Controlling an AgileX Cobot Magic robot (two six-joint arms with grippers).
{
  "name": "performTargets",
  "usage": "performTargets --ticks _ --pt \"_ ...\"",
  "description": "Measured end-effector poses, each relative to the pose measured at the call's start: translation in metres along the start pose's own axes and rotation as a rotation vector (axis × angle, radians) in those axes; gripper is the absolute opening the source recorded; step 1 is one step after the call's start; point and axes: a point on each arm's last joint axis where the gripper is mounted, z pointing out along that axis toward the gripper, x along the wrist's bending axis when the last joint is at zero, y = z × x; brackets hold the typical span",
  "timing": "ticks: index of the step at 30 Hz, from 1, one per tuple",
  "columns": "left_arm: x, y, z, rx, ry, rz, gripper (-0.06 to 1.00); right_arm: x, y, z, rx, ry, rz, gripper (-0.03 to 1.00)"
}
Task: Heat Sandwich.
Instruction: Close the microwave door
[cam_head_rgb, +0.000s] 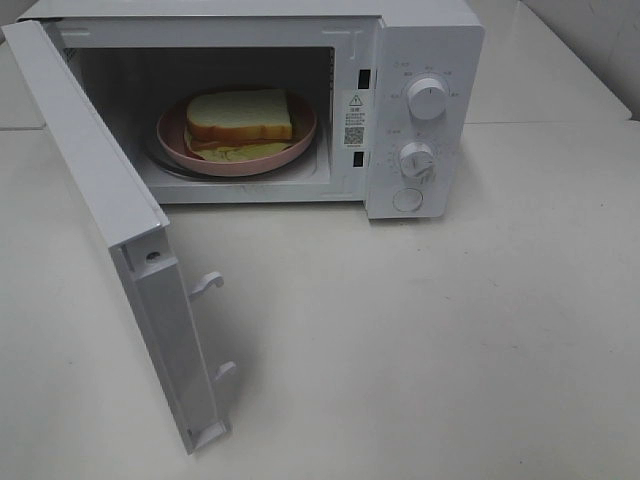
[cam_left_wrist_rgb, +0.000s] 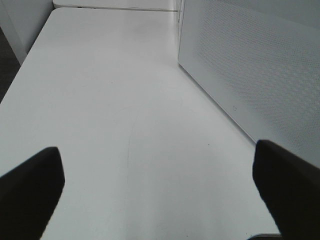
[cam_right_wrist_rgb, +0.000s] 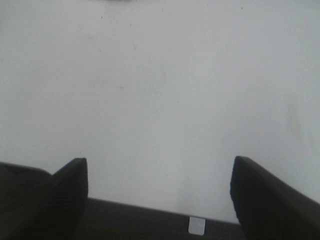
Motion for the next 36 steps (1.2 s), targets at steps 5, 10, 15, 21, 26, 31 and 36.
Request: performTargets --ticks 5,10,15,21,26,31,36 --pt "0.000 0.000 0.000 0.000 0.000 0.000 0.97 -0.001 -0.004 -0.006 -0.105 -0.035 0.045 0.76" --pt "0.000 0.000 0.000 0.000 0.000 0.000 0.97 -0.001 -0.014 -0.016 -0.221 -0.088 0.099 0.76" --pt "0.000 0.000 0.000 0.000 0.000 0.000 0.97 0.000 -0.015 -0.017 -0.234 -0.099 0.109 0.76" --pt "0.000 0.000 0.000 0.000 0.000 0.000 0.97 0.000 -0.013 -0.009 -0.256 -0.092 0.110 0.76" --pt "0.000 0.000 0.000 0.000 0.000 0.000 0.97 0.001 -0.013 -0.009 -0.264 -0.087 0.111 0.76" --pt "0.000 0.000 0.000 0.000 0.000 0.000 0.97 0.001 -0.013 -0.009 -0.264 -0.085 0.112 0.76" --pt "0.000 0.000 0.000 0.000 0.000 0.000 0.97 0.001 -0.013 -0.009 -0.264 -0.085 0.112 0.76"
